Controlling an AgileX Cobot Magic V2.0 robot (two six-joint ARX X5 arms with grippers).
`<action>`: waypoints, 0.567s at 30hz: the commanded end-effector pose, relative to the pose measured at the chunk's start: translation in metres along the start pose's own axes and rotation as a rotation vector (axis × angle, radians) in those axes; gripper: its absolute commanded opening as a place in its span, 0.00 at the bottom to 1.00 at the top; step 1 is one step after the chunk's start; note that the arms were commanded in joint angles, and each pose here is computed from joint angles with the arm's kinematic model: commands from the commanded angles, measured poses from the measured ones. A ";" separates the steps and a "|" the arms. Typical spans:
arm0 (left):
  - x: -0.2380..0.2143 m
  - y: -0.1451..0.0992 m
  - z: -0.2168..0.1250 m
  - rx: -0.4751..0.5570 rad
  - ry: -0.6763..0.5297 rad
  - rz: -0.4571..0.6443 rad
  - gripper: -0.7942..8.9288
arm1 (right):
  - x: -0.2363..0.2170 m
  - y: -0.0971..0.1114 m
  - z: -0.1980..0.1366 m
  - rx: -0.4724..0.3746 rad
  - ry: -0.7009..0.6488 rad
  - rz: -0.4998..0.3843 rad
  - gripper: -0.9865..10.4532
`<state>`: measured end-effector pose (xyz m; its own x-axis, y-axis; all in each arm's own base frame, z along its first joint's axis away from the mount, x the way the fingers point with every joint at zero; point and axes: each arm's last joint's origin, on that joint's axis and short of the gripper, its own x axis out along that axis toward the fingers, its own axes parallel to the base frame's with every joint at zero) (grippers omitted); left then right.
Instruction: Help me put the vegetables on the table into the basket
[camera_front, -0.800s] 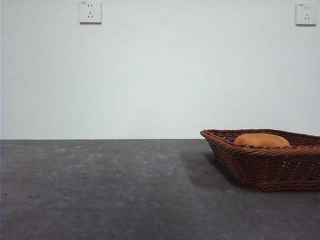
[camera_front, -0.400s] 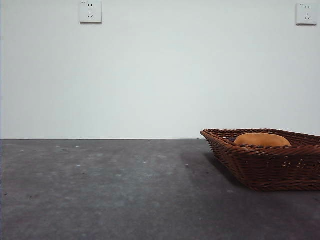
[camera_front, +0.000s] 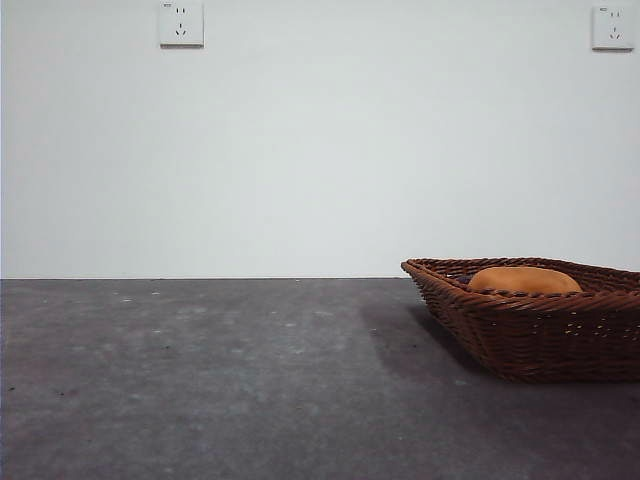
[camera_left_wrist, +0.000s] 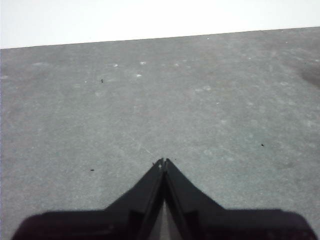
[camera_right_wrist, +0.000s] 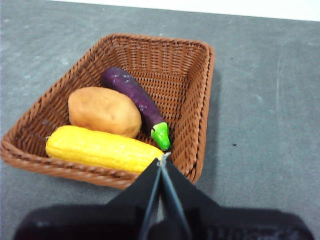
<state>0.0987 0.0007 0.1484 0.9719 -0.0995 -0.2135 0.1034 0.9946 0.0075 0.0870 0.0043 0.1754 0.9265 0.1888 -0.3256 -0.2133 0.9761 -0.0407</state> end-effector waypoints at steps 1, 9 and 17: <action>0.001 0.000 -0.003 -0.005 0.006 -0.004 0.08 | 0.002 0.000 -0.007 0.011 0.000 0.000 0.09; 0.001 0.000 -0.003 -0.005 0.006 -0.004 0.08 | 0.007 0.002 -0.022 0.010 -0.003 0.012 0.09; 0.001 0.000 -0.003 -0.005 0.006 -0.004 0.08 | 0.007 0.003 -0.022 0.027 -0.001 0.024 0.09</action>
<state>0.0987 0.0007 0.1484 0.9719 -0.0995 -0.2135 0.1034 0.9946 0.0075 0.0860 0.0065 0.1534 0.9210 0.2128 -0.3263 -0.2311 0.9728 -0.0177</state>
